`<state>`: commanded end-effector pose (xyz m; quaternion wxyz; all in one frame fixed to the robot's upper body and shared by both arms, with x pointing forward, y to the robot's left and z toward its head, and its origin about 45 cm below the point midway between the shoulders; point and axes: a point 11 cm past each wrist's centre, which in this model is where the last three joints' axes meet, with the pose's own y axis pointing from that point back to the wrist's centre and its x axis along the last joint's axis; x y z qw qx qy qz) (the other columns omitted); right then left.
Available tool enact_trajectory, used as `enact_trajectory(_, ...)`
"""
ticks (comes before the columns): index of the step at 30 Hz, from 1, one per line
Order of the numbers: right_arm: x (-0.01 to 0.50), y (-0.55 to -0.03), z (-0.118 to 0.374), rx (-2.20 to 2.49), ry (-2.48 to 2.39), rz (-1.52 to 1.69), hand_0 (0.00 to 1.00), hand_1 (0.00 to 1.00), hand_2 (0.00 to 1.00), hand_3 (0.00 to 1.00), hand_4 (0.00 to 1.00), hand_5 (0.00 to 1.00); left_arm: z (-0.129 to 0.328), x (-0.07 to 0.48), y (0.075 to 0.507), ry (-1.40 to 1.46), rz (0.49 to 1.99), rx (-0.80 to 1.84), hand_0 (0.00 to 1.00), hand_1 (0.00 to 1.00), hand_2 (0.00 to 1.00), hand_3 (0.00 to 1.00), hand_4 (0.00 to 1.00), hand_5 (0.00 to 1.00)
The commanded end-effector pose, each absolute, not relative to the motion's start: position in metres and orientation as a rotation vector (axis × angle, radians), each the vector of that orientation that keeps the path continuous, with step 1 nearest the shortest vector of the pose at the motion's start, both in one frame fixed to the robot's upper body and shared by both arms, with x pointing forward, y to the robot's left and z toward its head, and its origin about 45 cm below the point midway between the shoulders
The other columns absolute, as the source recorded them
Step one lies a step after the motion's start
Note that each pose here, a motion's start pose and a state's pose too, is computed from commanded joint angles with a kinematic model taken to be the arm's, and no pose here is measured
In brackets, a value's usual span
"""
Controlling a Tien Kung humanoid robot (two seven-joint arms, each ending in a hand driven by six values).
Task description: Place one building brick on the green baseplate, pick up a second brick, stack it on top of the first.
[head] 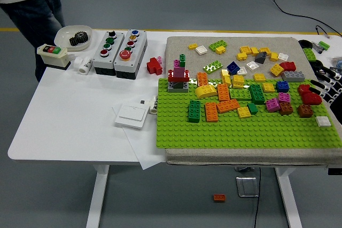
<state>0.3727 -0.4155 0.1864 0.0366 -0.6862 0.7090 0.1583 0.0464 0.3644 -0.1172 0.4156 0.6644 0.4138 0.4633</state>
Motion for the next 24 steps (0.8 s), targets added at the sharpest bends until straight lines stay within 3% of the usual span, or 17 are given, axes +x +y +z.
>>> enact_trajectory(5,0.373,-0.415,0.19,-2.13,2.204,0.438,0.732,0.688,0.756,0.761,0.998,0.882,-0.117,0.05,0.365,1.023,1.164,1.663,0.868,0.888,0.919,0.673,0.712,0.694)
enact_trajectory(18,0.374,-0.4,0.209,-2.259,2.392,-0.069,0.731,0.687,0.743,0.73,0.998,0.873,-0.121,0.045,0.362,1.028,1.269,1.566,0.877,0.882,0.89,0.66,0.723,0.683)
enact_trajectory(19,0.374,-0.397,0.215,-2.269,2.397,-0.158,0.733,0.7,0.75,0.709,0.998,0.758,-0.121,0.046,0.362,1.024,1.272,1.565,0.868,0.879,0.881,0.654,0.733,0.687)
enact_trajectory(24,0.373,-0.38,0.232,-2.409,2.369,-0.541,0.733,0.7,0.75,0.709,0.998,0.758,-0.12,0.048,0.364,1.007,1.272,1.574,0.868,0.879,0.881,0.654,0.733,0.687)
